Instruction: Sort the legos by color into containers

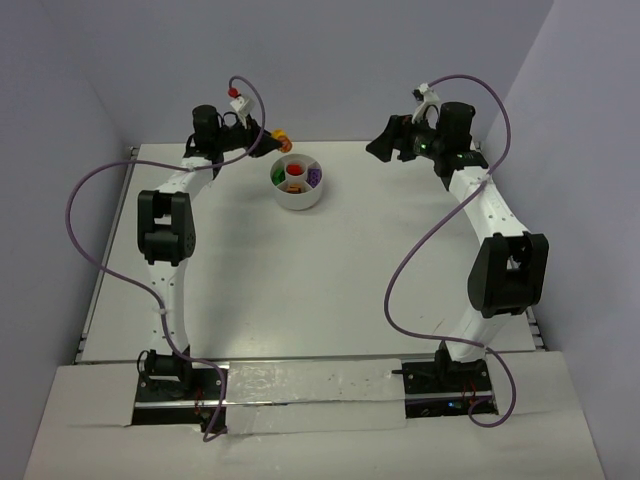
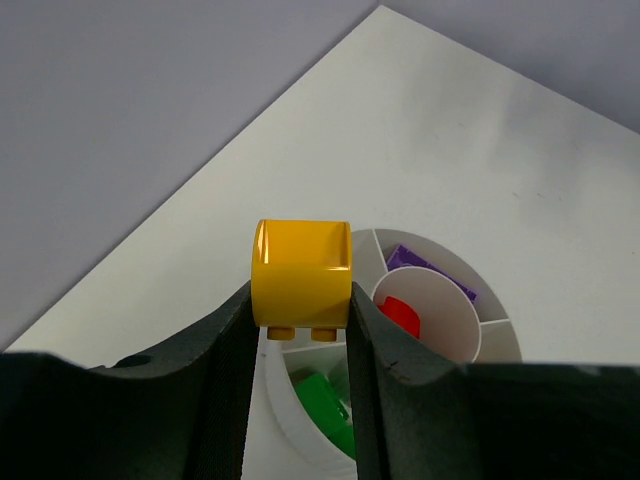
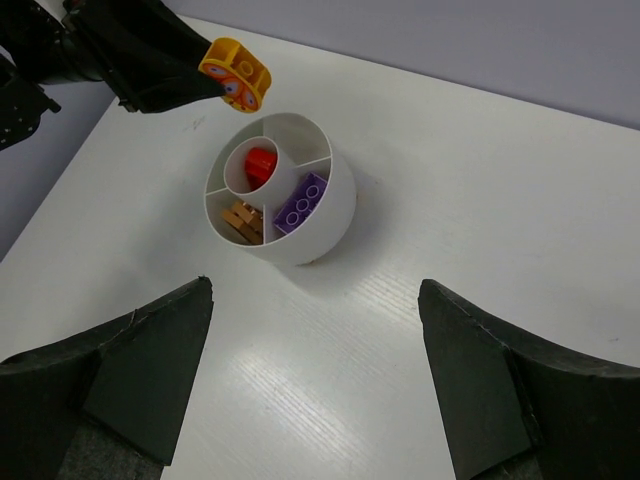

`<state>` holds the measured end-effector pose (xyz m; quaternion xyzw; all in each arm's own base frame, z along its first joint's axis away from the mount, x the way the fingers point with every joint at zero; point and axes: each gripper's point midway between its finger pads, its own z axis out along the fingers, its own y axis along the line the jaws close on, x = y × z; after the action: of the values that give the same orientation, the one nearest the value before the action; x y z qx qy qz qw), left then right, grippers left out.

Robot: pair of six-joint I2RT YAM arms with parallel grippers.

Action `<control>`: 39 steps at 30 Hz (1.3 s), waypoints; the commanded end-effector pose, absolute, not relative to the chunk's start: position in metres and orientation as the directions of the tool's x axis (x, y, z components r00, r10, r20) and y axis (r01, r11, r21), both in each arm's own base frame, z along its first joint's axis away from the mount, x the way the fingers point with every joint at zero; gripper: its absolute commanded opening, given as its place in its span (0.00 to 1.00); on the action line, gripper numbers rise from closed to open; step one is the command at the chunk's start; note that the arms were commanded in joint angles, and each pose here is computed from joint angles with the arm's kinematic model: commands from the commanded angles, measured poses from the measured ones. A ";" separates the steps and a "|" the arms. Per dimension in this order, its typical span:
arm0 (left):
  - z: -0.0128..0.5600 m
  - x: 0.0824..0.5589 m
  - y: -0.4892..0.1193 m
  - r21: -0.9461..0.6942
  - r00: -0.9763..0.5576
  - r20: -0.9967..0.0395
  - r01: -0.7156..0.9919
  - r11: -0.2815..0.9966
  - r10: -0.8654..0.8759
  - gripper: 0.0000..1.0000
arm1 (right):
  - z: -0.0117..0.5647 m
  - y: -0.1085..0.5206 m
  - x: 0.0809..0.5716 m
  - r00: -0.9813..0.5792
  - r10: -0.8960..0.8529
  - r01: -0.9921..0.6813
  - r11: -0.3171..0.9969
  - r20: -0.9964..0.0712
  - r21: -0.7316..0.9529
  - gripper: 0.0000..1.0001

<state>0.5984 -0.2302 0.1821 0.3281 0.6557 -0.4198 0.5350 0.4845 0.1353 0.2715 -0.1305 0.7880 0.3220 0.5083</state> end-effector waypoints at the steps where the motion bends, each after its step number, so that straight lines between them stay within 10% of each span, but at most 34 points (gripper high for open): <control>1: 0.196 0.587 -0.243 -0.146 -0.151 -0.989 0.928 0.343 -0.013 0.00 | 0.291 0.135 0.480 -0.407 0.123 -0.566 0.744 -0.905 0.356 0.90; 21: 0.172 0.594 -0.255 -0.190 -0.203 -0.979 0.917 0.351 0.000 0.02 | 0.282 0.137 0.478 -0.428 0.121 -0.568 0.735 -0.895 0.371 0.91; 35: 0.172 0.597 -0.257 -0.195 -0.211 -0.977 0.907 0.373 0.003 0.45 | 0.281 0.138 0.478 -0.437 0.126 -0.566 0.731 -0.891 0.381 0.91; 39: 0.182 0.601 -0.256 -0.192 -0.204 -0.979 0.899 0.393 -0.009 0.71 | 0.281 0.137 0.478 -0.438 0.128 -0.561 0.734 -0.890 0.382 0.92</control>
<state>0.5927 -0.2511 0.1534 0.3357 0.6651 -0.4410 0.5004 0.4813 0.1387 0.2716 -0.1368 0.7857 0.3320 0.5037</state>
